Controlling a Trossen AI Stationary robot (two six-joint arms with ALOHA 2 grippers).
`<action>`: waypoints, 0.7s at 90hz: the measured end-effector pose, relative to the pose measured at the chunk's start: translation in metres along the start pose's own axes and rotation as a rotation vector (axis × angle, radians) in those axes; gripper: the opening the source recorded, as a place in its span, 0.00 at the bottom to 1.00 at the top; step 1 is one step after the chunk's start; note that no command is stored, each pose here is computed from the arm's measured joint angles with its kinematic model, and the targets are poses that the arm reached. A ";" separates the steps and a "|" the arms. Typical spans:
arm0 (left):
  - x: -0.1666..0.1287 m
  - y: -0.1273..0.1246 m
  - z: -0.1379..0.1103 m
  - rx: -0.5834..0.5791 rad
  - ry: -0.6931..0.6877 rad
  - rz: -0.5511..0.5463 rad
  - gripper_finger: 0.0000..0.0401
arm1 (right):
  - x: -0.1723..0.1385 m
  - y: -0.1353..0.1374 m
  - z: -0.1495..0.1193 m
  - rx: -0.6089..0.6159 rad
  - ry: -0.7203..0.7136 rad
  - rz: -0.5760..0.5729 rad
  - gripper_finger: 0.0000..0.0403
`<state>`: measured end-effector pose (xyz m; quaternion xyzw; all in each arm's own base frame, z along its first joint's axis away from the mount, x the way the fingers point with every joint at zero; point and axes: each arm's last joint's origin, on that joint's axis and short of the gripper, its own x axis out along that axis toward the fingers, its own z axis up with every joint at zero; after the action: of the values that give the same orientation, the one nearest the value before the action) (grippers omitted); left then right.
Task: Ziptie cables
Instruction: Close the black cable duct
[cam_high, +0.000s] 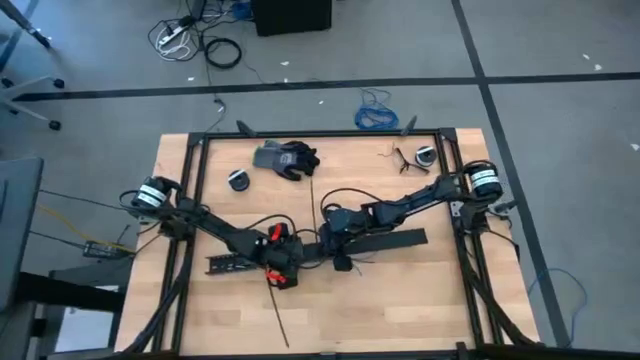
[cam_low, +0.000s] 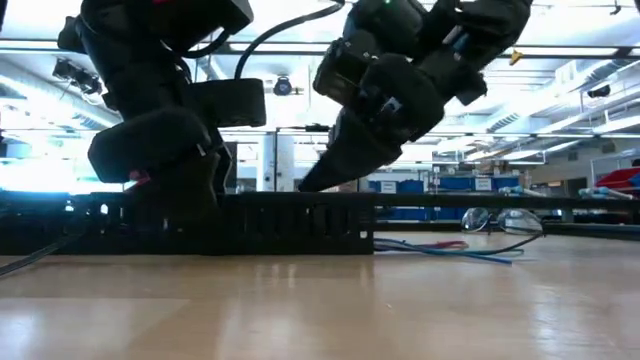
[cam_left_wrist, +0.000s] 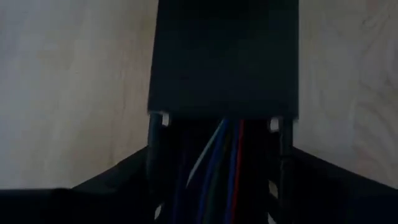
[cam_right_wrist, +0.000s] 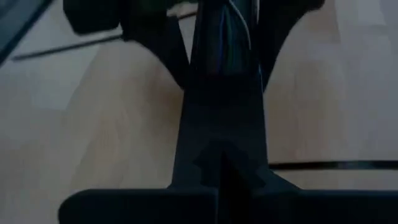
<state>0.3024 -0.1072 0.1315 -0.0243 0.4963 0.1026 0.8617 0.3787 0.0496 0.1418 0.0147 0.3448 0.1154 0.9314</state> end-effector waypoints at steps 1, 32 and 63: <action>0.000 0.000 0.000 0.000 0.000 0.000 0.68 | 0.001 0.000 0.000 0.000 -0.003 0.001 0.00; 0.000 0.000 0.000 0.008 0.001 0.000 0.69 | 0.001 -0.003 -0.001 0.025 0.029 0.004 0.00; -0.002 -0.003 -0.004 0.081 0.000 0.041 0.83 | 0.001 -0.003 -0.006 0.034 0.077 0.015 0.00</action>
<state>0.2988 -0.1113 0.1315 0.0207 0.5004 0.1001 0.8597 0.3763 0.0463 0.1357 0.0287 0.3822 0.1168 0.9162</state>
